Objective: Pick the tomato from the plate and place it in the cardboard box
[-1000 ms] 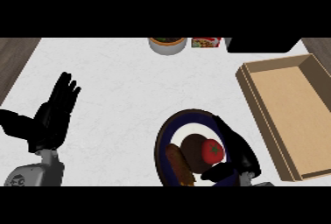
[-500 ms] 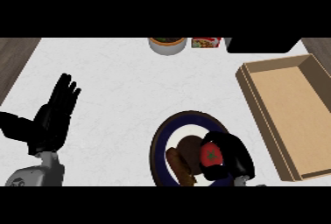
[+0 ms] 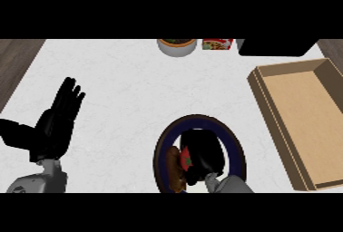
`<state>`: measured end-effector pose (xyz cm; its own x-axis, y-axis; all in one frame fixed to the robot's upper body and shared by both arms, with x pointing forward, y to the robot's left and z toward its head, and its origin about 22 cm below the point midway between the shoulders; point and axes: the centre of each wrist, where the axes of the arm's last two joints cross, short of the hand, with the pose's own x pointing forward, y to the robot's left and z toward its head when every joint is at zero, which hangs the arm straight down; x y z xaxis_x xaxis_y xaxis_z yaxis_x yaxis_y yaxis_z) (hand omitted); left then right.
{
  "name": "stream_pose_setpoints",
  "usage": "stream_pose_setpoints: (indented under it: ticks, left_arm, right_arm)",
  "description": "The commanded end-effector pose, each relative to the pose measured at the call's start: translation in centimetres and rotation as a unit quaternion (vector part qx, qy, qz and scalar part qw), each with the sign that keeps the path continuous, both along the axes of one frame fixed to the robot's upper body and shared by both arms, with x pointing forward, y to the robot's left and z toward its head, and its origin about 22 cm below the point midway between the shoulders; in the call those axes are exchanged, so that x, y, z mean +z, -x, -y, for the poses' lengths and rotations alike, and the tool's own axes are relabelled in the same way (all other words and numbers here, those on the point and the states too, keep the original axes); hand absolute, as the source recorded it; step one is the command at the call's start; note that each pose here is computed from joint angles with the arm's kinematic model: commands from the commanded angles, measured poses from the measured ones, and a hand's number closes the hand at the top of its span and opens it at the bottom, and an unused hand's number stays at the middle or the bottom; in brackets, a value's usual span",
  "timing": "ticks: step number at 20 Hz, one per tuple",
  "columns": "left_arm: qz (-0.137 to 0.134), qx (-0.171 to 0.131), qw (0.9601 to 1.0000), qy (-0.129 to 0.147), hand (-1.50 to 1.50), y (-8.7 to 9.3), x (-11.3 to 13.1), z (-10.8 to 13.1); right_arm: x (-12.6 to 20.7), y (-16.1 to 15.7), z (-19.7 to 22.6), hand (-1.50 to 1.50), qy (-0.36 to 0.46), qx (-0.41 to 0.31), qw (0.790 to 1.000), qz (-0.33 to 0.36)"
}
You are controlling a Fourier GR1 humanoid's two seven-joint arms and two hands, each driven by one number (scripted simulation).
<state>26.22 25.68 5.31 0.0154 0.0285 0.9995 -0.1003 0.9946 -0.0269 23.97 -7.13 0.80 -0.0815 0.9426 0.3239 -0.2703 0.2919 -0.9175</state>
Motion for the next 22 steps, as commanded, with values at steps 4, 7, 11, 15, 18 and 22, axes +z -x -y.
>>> stream_pose_setpoints:
  ticks: [4, 7, 11, 15, 18, 22]
  left_arm:
    - [-0.005, 0.000, 1.0000, -0.001, 0.00, -0.2, -0.8, 0.5]
    - [-0.009, 0.002, 1.0000, 0.000, 0.00, 0.1, 1.0, -0.8]
    - [-0.009, 0.009, 0.9999, -0.007, 0.00, -1.2, -0.6, 0.6]
    - [-0.002, 0.000, 1.0000, -0.002, 0.00, 0.1, -0.1, 0.0]
    - [-0.007, 0.015, 0.9998, -0.007, 0.00, -0.7, 1.0, -1.4]
    - [-0.006, 0.017, 0.9998, -0.003, 0.00, -0.3, 0.3, -0.1]
  right_arm:
    - [3.5, -0.7, -4.8, 1.50, 0.042, 0.032, 0.993, 0.103]
    - [6.9, 0.7, -6.3, 1.50, 0.056, 0.063, 0.989, 0.125]
    - [9.2, 3.7, -7.2, 1.50, 0.043, 0.070, 0.986, 0.146]
    - [13.2, 2.5, -6.0, 1.50, -0.060, -0.036, 0.975, 0.210]
    - [14.3, 3.0, -5.1, 1.50, -0.063, -0.086, 0.961, 0.256]
    - [17.7, 2.4, -2.4, 1.50, -0.067, -0.161, 0.942, 0.287]
